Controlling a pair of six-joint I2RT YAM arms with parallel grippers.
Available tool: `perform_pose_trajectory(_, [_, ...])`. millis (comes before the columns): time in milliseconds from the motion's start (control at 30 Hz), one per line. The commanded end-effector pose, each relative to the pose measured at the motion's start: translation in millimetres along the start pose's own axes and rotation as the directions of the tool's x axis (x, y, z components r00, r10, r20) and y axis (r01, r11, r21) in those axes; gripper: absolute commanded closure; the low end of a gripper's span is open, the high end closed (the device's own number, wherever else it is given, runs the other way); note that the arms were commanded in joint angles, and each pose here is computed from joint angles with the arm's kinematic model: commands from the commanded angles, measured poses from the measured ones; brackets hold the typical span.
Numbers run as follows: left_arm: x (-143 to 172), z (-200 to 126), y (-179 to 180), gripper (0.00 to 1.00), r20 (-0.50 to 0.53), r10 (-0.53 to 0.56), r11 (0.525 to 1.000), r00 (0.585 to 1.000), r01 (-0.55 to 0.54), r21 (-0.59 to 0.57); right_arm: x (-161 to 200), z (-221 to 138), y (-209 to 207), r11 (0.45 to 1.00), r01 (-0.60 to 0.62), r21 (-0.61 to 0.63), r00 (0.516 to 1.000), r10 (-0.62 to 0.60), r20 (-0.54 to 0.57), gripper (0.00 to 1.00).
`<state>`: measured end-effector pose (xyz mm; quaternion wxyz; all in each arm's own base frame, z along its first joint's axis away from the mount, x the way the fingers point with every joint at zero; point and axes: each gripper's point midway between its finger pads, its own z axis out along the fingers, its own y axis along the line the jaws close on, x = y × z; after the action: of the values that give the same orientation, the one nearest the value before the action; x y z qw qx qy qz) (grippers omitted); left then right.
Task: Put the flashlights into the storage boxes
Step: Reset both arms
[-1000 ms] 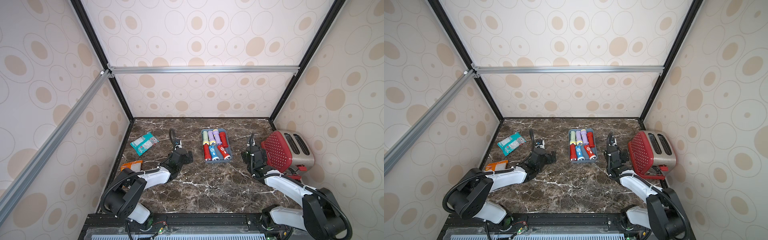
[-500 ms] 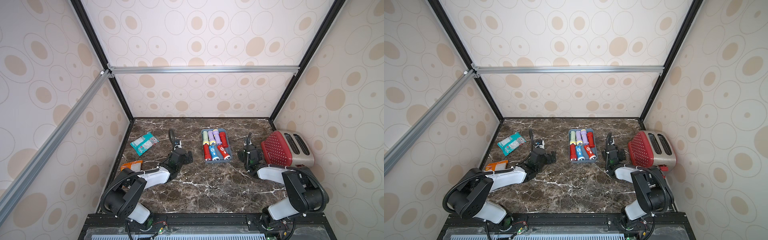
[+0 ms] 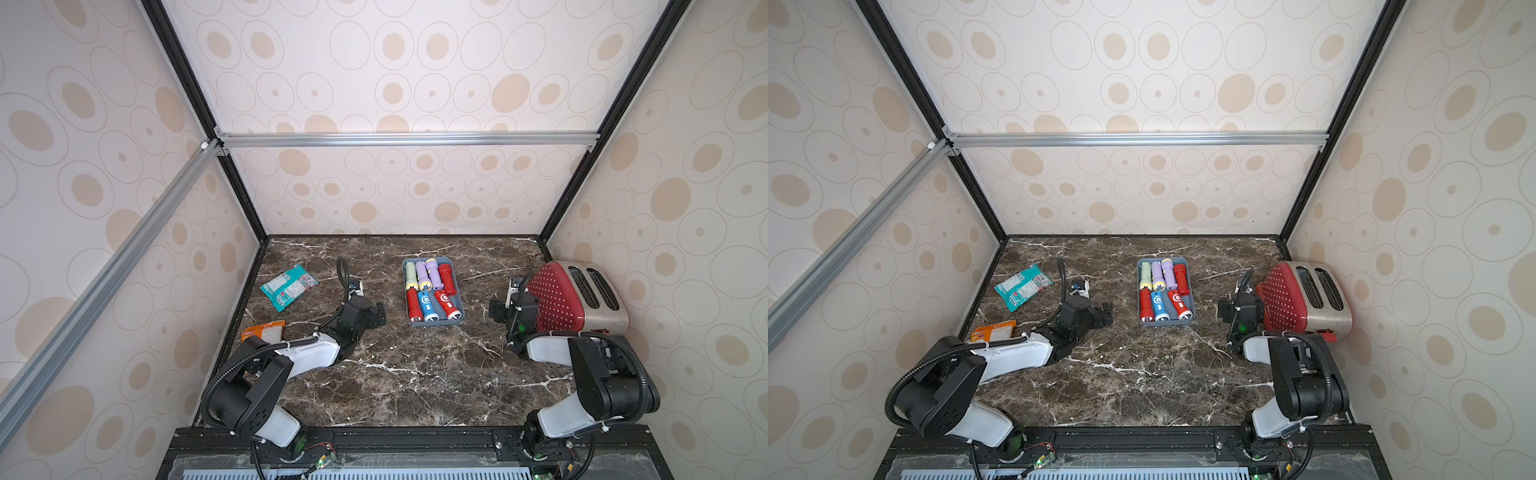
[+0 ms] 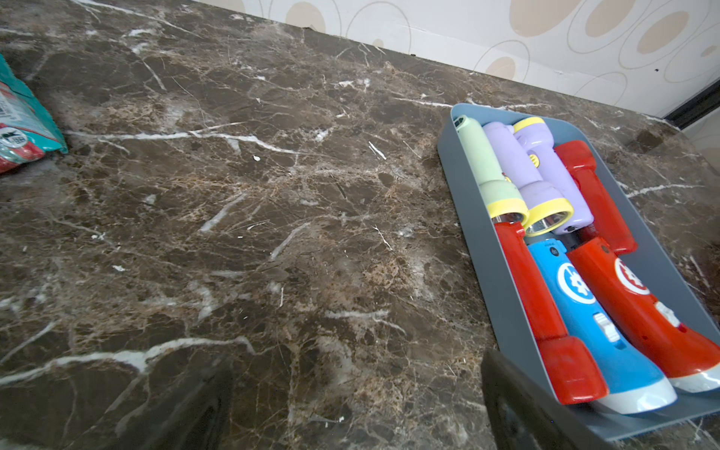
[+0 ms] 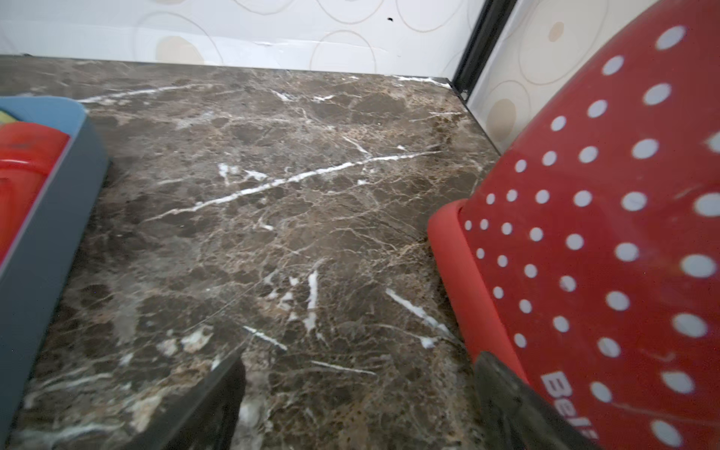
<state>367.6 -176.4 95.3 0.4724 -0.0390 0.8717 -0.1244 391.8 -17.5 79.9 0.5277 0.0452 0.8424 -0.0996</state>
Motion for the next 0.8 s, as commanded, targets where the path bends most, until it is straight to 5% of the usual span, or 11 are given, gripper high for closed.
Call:
perform_pose_trajectory(0, [-21, -8, -9, 0.01, 0.055, 0.022, 0.998, 0.998, -0.025, 0.05, -9, -5, 6, 0.999, -0.018, -0.052, 0.996, 0.022, 0.083, 0.01])
perform_pose_trajectory(233, [-41, -30, 14, 0.01, 0.162, 0.168, 0.985, 0.972, -0.157, -0.077, -7, -2, 6, 0.999, -0.017, -0.042, 0.998, 0.019, 0.052, 0.0])
perform_pose_trajectory(367, [-65, -46, 37, 0.01, 0.212, 0.304, 0.935, 0.929, -0.247, -0.256, -8, -3, 6, 0.999, -0.02, -0.046, 0.998, 0.022, 0.052, 0.0])
perform_pose_trajectory(467, [-85, -68, 61, 0.01, 0.236, 0.323, 0.888, 0.916, -0.207, -0.411, -8, -2, 6, 0.999, -0.019, -0.042, 0.998, 0.022, 0.056, 0.0])
perform_pose_trajectory(767, [-65, -111, 98, 0.02, 0.343, 0.568, 0.763, 0.748, -0.323, -0.56, -8, -2, 6, 0.999, -0.019, -0.042, 0.998, 0.021, 0.053, 0.01])
